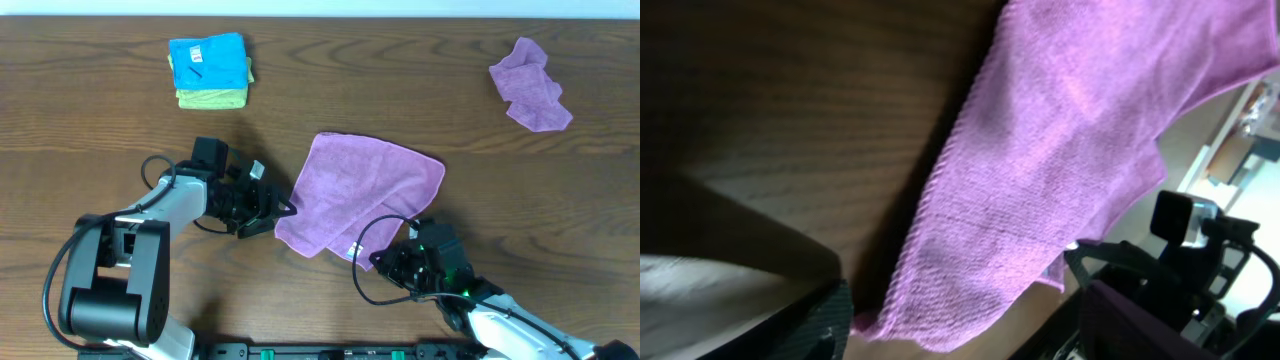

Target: Fold the cloth

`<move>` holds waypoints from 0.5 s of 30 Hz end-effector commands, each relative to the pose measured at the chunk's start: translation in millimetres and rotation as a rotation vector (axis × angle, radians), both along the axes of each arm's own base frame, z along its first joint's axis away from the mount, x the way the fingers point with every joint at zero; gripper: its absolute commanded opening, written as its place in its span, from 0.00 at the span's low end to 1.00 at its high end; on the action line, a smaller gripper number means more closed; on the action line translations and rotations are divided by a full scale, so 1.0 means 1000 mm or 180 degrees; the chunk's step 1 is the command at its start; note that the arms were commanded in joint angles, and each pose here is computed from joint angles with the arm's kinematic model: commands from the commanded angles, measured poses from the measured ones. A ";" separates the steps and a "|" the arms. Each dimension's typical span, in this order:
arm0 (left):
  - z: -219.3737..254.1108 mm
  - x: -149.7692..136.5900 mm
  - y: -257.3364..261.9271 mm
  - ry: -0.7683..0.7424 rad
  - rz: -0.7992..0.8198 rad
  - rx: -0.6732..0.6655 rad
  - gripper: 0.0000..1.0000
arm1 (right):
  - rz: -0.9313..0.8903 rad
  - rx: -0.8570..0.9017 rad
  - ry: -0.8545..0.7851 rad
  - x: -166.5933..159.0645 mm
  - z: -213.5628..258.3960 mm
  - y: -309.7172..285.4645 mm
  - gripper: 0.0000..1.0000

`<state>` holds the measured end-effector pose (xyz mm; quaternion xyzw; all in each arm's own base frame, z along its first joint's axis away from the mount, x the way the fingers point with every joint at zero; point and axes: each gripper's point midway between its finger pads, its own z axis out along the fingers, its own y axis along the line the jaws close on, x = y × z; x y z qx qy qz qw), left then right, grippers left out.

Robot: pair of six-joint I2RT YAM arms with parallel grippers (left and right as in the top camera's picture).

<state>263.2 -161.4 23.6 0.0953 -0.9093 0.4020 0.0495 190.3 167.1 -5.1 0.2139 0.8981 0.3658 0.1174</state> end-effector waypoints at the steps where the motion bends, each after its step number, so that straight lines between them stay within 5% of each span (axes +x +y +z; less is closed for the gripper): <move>1: 0.000 -0.004 -0.008 0.0078 0.0015 -0.0112 0.73 | -0.0039 -0.0064 -0.0043 0.003 -0.001 -0.005 0.01; 10: -0.007 -0.015 -0.030 0.0078 -0.0069 -0.0134 0.72 | -0.0025 -0.0039 -0.0055 0.005 0.001 -0.003 0.01; 12: -0.008 -0.015 -0.030 0.0080 -0.0068 -0.0133 0.62 | -0.0013 -0.0028 -0.0051 0.004 0.002 -0.002 0.01; 15: -0.007 -0.015 -0.031 0.0078 -0.0070 -0.0140 0.27 | -0.0007 -0.0026 -0.0053 0.004 0.002 -0.002 0.01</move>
